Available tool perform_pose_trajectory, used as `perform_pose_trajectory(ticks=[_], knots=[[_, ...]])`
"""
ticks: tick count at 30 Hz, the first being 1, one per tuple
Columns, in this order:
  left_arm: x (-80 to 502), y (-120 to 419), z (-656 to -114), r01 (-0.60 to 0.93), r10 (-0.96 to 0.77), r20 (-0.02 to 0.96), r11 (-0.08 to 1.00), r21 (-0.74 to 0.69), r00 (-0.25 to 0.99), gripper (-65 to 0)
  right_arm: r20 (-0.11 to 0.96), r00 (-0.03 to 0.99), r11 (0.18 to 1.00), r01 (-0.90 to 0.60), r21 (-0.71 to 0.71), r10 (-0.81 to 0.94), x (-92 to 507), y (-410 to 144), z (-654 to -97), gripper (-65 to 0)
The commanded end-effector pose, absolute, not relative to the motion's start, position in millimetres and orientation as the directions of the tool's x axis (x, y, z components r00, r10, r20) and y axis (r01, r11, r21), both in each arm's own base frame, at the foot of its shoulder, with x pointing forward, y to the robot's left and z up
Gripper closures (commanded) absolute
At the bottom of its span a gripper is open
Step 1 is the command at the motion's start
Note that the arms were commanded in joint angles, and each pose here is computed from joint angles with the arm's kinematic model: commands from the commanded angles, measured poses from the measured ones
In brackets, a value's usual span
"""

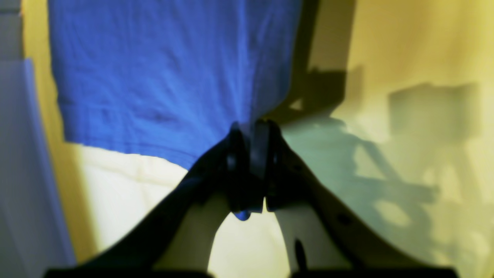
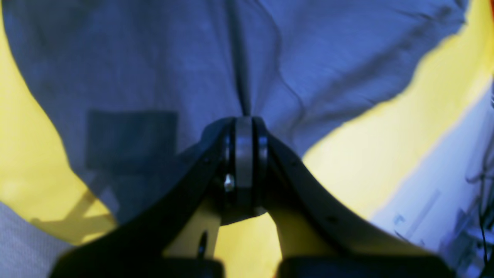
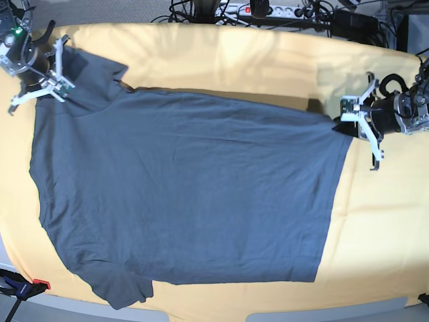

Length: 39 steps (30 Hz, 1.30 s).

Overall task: Fold the T-shirt properly
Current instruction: 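Grasp the shirt edge with both grippers and drag it toward the arms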

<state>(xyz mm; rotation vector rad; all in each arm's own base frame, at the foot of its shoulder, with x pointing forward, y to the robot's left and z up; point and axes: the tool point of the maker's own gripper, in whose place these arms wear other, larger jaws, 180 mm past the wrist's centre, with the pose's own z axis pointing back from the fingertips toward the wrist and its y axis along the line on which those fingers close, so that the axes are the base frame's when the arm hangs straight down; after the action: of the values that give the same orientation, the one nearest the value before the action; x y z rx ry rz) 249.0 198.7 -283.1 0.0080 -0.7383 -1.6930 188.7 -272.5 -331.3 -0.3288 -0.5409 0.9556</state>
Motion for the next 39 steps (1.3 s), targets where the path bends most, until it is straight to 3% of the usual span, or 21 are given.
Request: perform_pose_trajectory(ticks=[1,6,13,19,24,29,32,39], knots=[[249,202,-270,0.876,-0.883,0.374,-0.08,0.476,-0.284,0.0,0.286,0.45,0.531,-0.669,-0.52,0.846,193,-278,-319,0.0],[208,198,-267,0.944,-0.863,0.428,-0.147,0.294,-0.267,0.0,0.274,0.491,0.561,-0.703,-0.437,0.827,165,-283,-317,0.0],[190,198,-248,0.951,-0.861,0.43,-0.17,0.258,-0.27,0.0,0.205,0.531,0.568,-0.744,-0.351,0.822,124,-288,-330,0.0],[154,173,-251,0.964,-0.819,0.51,-0.204,0.171,-0.264,0.0,0.114,0.522,0.529,-0.786,-0.32,0.845,97,-289,-333,0.0],[127,176,-266,0.966,-0.851,0.459,-0.24,0.093,-0.255,0.0,0.064,0.494,0.49,-0.823,-0.288,0.867,74,-283,-329,0.0],[124,178,-269,0.968,-0.857,0.451,-0.24,0.079,-0.249,0.0,-0.021,0.516,0.472,-0.798,-0.374,0.856,71,-310,-319,0.0],[124,178,-269,0.968,-0.857,0.452,-0.24,0.079,-0.249,0.0,0.021,0.517,0.478,-0.775,-0.414,0.856,83,-313,-310,0.0],[131,190,-273,0.965,-0.887,0.38,-0.246,0.094,-0.263,0.0,0.272,0.453,0.529,-0.736,-0.423,0.849,123,-279,-297,0.0]])
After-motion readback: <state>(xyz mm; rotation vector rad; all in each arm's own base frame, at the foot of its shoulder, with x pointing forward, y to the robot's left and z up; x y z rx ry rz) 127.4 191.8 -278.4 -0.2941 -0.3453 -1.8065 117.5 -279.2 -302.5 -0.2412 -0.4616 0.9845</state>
